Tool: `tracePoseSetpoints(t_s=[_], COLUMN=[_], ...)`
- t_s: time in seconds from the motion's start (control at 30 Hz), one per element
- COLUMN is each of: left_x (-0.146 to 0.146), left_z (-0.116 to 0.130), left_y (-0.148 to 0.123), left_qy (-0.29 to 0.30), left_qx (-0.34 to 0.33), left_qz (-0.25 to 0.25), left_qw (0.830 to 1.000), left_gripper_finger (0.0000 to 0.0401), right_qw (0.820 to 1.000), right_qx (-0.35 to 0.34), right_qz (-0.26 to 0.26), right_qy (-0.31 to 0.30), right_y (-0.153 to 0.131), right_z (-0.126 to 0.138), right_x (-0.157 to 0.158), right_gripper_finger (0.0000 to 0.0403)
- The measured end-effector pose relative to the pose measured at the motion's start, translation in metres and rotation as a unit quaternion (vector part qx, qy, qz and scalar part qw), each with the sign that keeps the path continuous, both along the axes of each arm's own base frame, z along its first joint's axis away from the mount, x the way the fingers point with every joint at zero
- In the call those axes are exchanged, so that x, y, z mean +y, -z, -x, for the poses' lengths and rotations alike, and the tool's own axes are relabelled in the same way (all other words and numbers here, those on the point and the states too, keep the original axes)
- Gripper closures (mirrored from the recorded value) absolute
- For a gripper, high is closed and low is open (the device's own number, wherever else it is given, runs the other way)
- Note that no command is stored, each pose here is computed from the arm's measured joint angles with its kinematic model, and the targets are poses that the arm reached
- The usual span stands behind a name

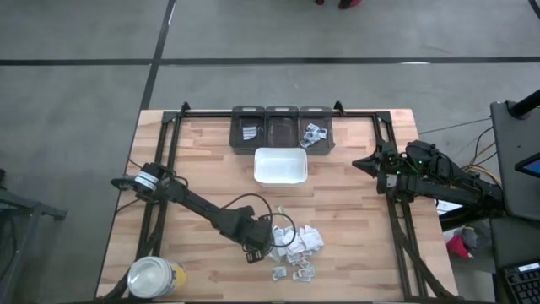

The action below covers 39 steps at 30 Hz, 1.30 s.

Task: Pick & Place First Aid Supplies
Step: Put the white alcohol pad into the right black bin

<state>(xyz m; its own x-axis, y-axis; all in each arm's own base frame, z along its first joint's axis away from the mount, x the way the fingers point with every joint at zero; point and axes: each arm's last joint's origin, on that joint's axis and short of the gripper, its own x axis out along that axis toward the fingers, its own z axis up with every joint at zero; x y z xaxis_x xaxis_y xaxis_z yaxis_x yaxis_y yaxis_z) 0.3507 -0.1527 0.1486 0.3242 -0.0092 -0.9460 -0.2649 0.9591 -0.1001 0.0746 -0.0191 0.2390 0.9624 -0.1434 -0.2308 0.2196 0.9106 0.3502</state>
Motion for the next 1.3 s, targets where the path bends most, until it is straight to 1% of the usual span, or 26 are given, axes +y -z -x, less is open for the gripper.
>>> tracePoseSetpoints(t_s=[0.17, 0.43, 0.67, 0.83, 1.07, 1.17, 1.3], left_x=[0.001, 0.000, 0.000, -0.001, -0.006, -0.007, -0.007], left_z=[0.000, -0.002, -0.004, -0.006, -0.017, -0.018, -0.018], left_y=[-0.001, -0.007, -0.009, -0.013, -0.033, -0.043, -0.061], left_qy=[-0.004, -0.007, -0.018, -0.024, -0.016, -0.015, -0.014], left_qx=[-0.003, -0.009, -0.019, -0.025, -0.054, -0.048, -0.024], left_qz=[-0.005, -0.009, -0.002, 0.003, 0.014, 0.011, 0.001], left_qw=[1.000, 1.000, 1.000, 0.999, 0.998, 0.999, 1.000], left_gripper_finger=[0.0318, 0.0362, 0.0396, 0.0399, 0.0401, 0.0401, 0.0401], right_qw=[1.000, 1.000, 1.000, 1.000, 1.000, 1.000, 1.000], right_qx=[0.000, 0.000, 0.000, 0.000, 0.000, 0.000, 0.000], right_qz=[-0.001, -0.001, -0.001, -0.001, -0.001, -0.001, -0.003], right_qy=[0.000, 0.000, 0.000, 0.000, 0.000, 0.000, 0.001], right_y=[0.000, 0.000, 0.000, 0.000, 0.000, 0.000, 0.000], right_z=[0.000, 0.000, 0.000, 0.000, 0.000, 0.000, 0.000], right_x=[0.000, 0.000, 0.000, 0.000, 0.000, 0.000, 0.000], right_gripper_finger=[0.0394, 0.0394, 0.0394, 0.0394, 0.0394, 0.0394, 0.0394])
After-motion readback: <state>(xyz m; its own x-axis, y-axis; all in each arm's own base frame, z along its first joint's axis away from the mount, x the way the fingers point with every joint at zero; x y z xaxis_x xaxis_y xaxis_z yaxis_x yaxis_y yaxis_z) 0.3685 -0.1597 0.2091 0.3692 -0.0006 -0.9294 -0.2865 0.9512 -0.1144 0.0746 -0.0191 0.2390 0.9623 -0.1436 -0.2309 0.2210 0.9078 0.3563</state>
